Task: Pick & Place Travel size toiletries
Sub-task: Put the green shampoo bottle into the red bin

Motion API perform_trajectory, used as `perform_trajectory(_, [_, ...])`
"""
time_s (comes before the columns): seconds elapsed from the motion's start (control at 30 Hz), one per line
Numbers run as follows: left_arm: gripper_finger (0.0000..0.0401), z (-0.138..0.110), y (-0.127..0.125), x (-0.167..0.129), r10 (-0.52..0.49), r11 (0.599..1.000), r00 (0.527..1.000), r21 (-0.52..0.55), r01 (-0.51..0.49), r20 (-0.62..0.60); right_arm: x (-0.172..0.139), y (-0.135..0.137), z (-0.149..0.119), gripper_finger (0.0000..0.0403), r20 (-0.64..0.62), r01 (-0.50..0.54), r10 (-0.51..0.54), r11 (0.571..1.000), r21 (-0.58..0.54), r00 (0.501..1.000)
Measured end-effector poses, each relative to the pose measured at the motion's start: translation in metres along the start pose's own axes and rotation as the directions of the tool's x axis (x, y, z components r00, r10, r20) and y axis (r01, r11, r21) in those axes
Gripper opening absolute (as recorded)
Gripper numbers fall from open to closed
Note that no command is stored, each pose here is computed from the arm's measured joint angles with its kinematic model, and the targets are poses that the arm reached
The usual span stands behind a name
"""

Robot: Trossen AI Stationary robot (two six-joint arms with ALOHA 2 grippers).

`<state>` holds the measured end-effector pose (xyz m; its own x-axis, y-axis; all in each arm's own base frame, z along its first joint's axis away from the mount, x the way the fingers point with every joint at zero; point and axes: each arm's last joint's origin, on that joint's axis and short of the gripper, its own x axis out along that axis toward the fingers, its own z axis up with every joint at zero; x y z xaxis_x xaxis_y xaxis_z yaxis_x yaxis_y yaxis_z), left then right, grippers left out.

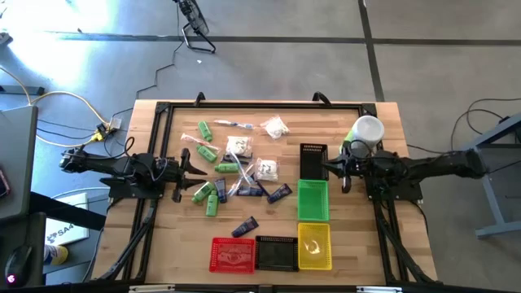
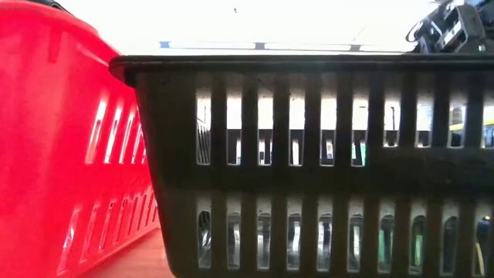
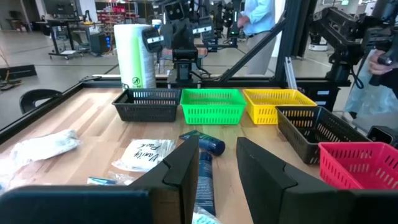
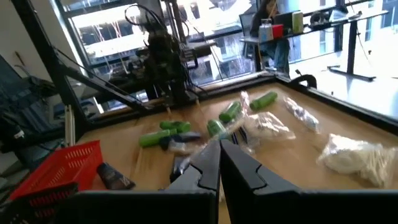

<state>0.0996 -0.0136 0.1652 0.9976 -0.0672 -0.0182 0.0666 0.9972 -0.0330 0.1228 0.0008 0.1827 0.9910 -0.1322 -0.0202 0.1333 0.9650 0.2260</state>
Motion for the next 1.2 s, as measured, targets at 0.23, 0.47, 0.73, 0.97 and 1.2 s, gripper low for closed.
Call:
perform_trajectory(0.23, [0.0104, 0.000, 0.000, 0.000, 0.000, 1.000, 1.000, -0.016, 0.000, 0.002, 0.014, 0.015, 0.016, 0.0003, -0.051, 0.001, -0.004, 0.998, -0.059, 0.999])
perform_trajectory(0.47, [0.0104, 0.000, 0.000, 0.000, 0.002, 0.999, 1.000, -0.032, -0.002, 0.001, 0.030, 0.031, 0.028, 0.0003, -0.094, -0.026, 0.018, 0.996, -0.088, 0.995])
perform_trajectory(0.73, [0.0104, 0.003, 0.000, 0.000, 0.008, 0.997, 0.999, -0.072, -0.005, 0.031, 0.046, 0.049, 0.042, 0.0003, -0.092, 0.011, -0.024, 0.990, -0.140, 0.995])
perform_trajectory(0.97, [0.0104, 0.009, 0.001, 0.000, 0.045, 0.995, 0.994, -0.097, -0.036, 0.096, 0.051, 0.054, 0.048, 0.0003, -0.061, -0.018, 0.000, 0.956, -0.294, 0.998])
perform_trajectory(1.2, [0.0104, 0.015, 0.004, -0.002, 0.149, 0.976, 0.977, -0.184, -0.119, 0.156, 0.051, 0.055, 0.054, 0.0003, 0.005, -0.012, 0.015, 0.950, -0.311, 1.000])
